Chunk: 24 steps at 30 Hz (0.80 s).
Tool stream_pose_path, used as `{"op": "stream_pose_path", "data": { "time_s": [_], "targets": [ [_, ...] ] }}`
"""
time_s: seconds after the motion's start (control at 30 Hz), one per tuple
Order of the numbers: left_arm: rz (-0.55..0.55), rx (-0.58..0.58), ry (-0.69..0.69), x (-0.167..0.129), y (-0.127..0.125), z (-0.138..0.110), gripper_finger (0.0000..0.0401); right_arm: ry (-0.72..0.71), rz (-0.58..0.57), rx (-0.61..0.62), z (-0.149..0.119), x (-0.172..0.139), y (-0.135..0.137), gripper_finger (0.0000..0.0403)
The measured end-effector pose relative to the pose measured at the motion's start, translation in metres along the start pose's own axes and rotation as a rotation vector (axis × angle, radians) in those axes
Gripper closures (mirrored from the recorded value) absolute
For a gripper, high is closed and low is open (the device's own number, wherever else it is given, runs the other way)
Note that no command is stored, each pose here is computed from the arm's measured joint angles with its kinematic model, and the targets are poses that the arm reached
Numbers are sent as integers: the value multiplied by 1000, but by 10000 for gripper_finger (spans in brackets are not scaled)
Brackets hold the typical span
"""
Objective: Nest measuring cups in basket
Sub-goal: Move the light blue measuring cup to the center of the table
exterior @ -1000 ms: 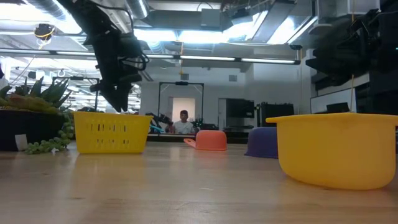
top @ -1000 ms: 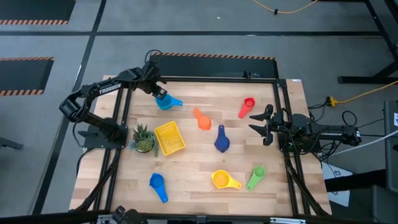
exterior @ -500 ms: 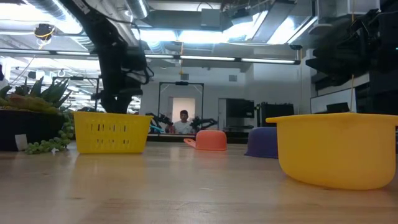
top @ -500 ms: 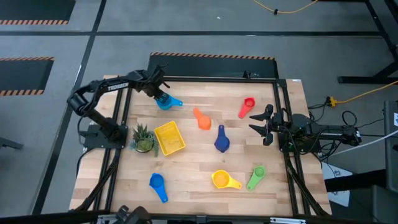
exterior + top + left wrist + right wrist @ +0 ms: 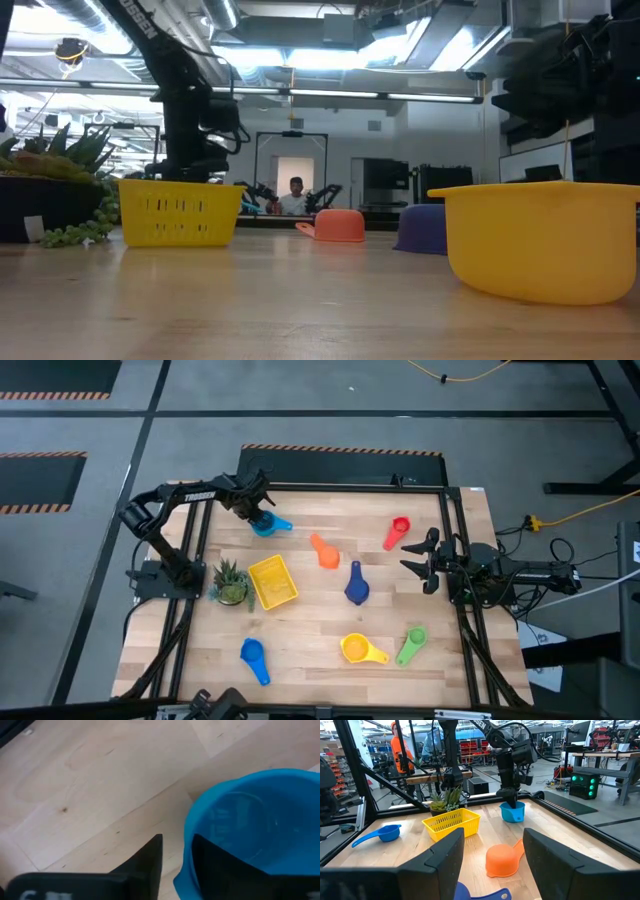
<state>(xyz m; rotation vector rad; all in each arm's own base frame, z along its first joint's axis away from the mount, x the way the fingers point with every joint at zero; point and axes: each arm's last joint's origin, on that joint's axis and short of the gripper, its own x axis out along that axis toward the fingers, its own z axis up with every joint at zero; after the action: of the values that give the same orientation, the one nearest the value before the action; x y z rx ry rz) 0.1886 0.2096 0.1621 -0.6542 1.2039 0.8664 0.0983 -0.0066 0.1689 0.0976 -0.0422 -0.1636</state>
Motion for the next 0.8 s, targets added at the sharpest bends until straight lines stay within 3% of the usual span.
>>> {"op": "stream_pose_path", "data": {
  "time_s": [0.17,0.47,0.8],
  "targets": [
    [-10,-1,-9,-1,0,1,371,0,0,0,0,0,0,194],
    [-123,27,-131,-17,-9,22,378,0,0,0,0,0,0,194],
    [-407,232,-295,-76,-68,54,379,0,0,0,0,0,0,194]
  ]
}}
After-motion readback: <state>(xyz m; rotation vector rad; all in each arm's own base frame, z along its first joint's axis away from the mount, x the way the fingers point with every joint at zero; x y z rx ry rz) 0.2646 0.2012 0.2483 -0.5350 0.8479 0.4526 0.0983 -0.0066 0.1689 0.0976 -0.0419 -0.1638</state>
